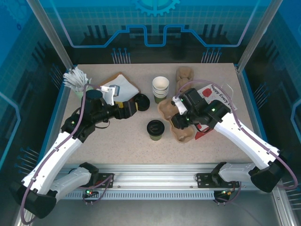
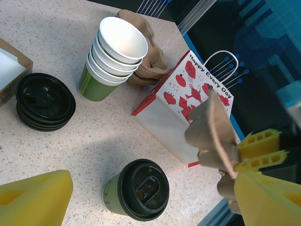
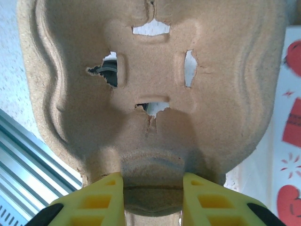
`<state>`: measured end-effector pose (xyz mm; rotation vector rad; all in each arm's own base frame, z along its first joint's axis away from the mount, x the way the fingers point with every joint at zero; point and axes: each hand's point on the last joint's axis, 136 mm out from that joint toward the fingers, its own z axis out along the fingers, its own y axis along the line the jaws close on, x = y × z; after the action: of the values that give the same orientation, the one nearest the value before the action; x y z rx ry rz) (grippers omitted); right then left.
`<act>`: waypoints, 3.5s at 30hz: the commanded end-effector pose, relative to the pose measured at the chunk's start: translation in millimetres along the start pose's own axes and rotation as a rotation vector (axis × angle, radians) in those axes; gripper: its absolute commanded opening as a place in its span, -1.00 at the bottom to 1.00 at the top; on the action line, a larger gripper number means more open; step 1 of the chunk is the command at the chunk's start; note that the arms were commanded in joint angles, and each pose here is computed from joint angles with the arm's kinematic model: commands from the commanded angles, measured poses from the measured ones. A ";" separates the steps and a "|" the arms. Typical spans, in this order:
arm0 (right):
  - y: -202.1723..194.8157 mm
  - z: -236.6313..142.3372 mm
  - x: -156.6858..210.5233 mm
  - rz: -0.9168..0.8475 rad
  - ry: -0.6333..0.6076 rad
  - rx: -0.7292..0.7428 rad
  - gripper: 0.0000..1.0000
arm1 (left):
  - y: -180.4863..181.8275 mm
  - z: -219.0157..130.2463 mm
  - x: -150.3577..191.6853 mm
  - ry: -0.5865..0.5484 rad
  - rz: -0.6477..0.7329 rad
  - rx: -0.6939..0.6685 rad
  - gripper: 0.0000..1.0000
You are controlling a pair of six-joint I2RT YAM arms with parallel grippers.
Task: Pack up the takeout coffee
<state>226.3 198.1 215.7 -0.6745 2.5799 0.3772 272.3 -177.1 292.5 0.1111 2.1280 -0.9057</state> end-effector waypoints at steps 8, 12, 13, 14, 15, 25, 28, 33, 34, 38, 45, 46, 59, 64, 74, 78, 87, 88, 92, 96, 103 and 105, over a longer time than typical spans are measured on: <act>-30.9 58.0 45.0 0.127 0.144 0.004 -0.45 | 1.8 6.7 -3.6 -0.013 0.012 -0.005 0.81; -44.4 73.7 43.1 0.140 0.164 0.022 -0.45 | 3.2 7.8 -2.1 -0.008 0.017 -0.009 0.81; -50.5 76.8 41.6 0.145 0.168 0.036 -0.45 | 3.9 8.0 -2.0 -0.009 0.018 -0.011 0.81; -57.8 78.1 39.2 0.152 0.168 0.051 -0.45 | 4.0 8.5 -1.2 -0.007 0.017 -0.009 0.81; -63.9 79.0 37.8 0.156 0.170 0.067 -0.45 | 4.6 8.8 -0.7 -0.006 0.015 -0.011 0.81; -80.6 94.4 12.8 0.149 0.142 0.102 -0.44 | 9.9 10.1 2.6 -0.002 0.022 -0.029 0.81; -69.2 116.2 10.1 0.125 0.172 0.087 -0.42 | 10.6 11.6 2.9 0.000 0.020 -0.029 0.81; -65.1 138.7 8.6 0.123 0.195 0.079 -0.34 | 9.6 12.0 3.5 0.004 0.020 -0.024 0.81; -64.0 140.7 8.8 0.120 0.198 0.075 -0.31 | 10.0 11.8 3.3 0.003 0.020 -0.026 0.81; -56.9 137.7 6.2 0.117 0.187 0.042 -0.14 | 11.4 12.4 3.7 0.003 0.020 -0.030 0.81; -63.3 89.1 -7.6 0.107 0.118 0.067 0.31 | 9.7 15.7 3.5 -0.003 0.010 -0.014 0.81; -70.4 75.8 -12.6 0.112 0.096 0.090 0.33 | 8.6 16.7 3.0 -0.005 0.005 -0.008 0.81; -291.5 -58.0 -47.5 0.540 -0.192 0.506 0.64 | -45.3 46.1 -0.3 -0.010 0.054 0.159 0.81; -331.9 -73.0 -40.5 0.585 -0.197 0.613 0.67 | -47.6 47.3 0.4 -0.008 0.086 0.157 0.81; -386.9 -68.9 -18.2 0.570 -0.021 0.785 0.65 | -40.8 55.0 5.0 0.011 0.121 0.132 0.82; -401.2 -49.9 -12.4 0.560 0.061 0.770 0.42 | -39.7 59.8 5.5 0.021 0.120 0.129 0.82; -402.7 -57.5 -27.7 0.500 0.087 0.812 -0.81 | -41.4 62.7 3.6 0.027 0.117 0.132 0.83; -398.5 -65.9 -33.2 0.477 0.081 0.834 -0.93 | -41.8 63.2 3.5 0.029 0.115 0.133 0.83; -377.9 -106.0 -52.7 0.382 0.066 0.950 -1.00 | -41.2 64.3 4.6 0.038 0.114 0.130 0.83; -351.4 -146.7 -73.4 0.262 0.038 1.075 -1.00 | -36.3 65.3 5.9 0.044 0.123 0.106 0.83; -293.7 -180.5 -108.9 0.035 0.007 1.218 -0.98 | -30.9 71.0 9.2 0.062 0.125 0.085 0.83; -275.3 -177.7 -114.6 -0.016 -0.002 1.224 -0.97 | -28.6 73.1 10.5 0.067 0.121 0.077 0.83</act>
<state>407.5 -63.2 370.5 -0.1365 2.2546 -0.9802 297.4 -246.1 263.8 0.2932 2.1376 -0.9521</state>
